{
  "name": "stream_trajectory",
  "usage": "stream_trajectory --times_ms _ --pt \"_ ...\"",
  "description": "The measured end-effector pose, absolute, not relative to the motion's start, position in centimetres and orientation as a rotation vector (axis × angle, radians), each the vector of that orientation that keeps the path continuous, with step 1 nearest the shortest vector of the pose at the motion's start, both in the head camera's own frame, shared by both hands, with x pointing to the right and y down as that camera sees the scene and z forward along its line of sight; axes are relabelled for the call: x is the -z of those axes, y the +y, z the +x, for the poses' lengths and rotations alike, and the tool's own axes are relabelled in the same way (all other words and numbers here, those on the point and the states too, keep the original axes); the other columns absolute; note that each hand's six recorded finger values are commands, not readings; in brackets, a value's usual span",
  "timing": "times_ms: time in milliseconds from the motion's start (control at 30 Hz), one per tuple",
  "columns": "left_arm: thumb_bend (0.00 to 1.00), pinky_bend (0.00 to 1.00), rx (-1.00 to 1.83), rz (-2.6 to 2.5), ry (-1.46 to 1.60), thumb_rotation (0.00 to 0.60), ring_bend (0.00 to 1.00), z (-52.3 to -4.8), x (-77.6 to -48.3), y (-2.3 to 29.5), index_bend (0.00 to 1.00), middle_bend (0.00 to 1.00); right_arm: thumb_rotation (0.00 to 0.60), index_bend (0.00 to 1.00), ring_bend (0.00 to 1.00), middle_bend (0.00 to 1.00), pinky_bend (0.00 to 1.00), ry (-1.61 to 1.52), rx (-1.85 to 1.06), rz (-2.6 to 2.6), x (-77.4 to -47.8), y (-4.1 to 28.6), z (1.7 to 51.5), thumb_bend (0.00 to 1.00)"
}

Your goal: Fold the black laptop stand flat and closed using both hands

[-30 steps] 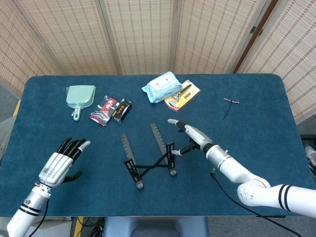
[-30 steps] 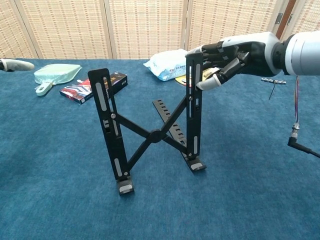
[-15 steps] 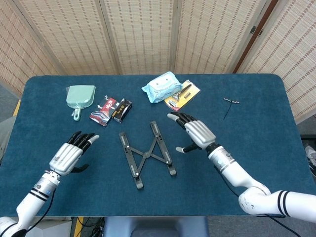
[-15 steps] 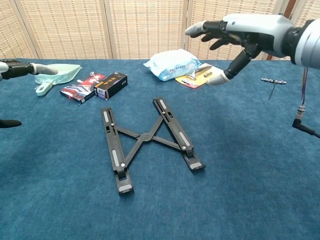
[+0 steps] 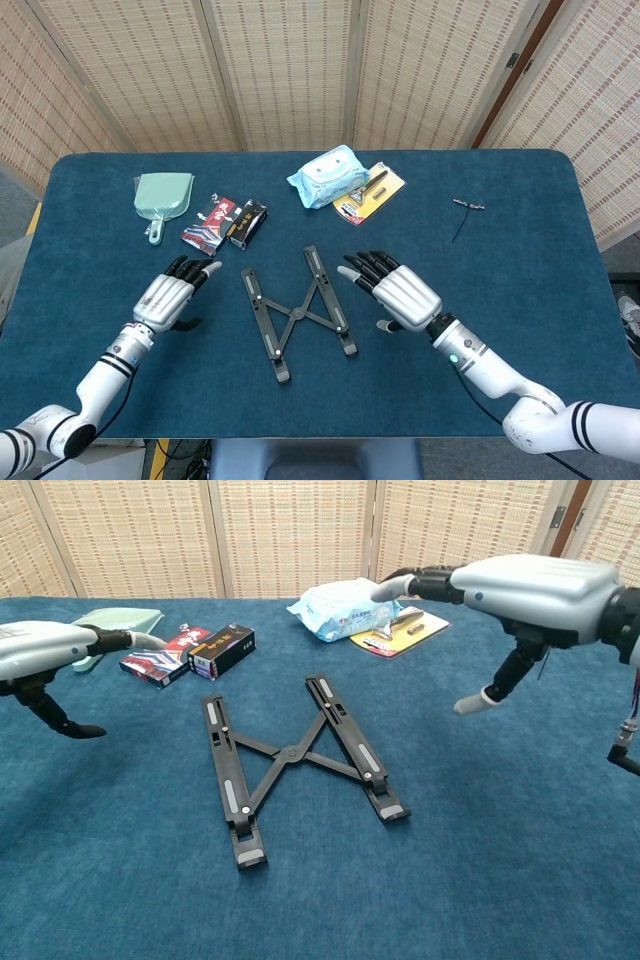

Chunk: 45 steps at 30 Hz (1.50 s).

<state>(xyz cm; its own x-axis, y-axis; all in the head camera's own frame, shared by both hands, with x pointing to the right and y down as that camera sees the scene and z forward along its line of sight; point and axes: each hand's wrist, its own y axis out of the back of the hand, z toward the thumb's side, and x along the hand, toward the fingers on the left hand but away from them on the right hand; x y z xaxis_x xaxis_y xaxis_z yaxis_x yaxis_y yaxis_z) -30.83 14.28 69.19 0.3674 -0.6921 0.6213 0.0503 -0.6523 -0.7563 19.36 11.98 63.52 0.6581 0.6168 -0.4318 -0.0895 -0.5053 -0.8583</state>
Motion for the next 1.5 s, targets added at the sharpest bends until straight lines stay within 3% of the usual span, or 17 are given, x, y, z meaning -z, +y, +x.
stream_trajectory --times_ms 600,1500 --pt "0.21 0.00 1.328 -2.036 0.573 0.600 0.09 -26.1 -72.3 13.8 0.03 0.07 0.600 0.00 0.00 0.00 0.02 -0.274 -0.953 -1.831 -69.0 14.5 17.4 0.00" --pt "0.21 0.00 1.386 -2.086 0.602 0.600 0.09 -24.1 -75.3 13.8 0.02 0.07 0.600 0.00 0.00 0.00 0.01 -0.259 -0.981 -1.746 -72.3 14.8 15.7 0.01"
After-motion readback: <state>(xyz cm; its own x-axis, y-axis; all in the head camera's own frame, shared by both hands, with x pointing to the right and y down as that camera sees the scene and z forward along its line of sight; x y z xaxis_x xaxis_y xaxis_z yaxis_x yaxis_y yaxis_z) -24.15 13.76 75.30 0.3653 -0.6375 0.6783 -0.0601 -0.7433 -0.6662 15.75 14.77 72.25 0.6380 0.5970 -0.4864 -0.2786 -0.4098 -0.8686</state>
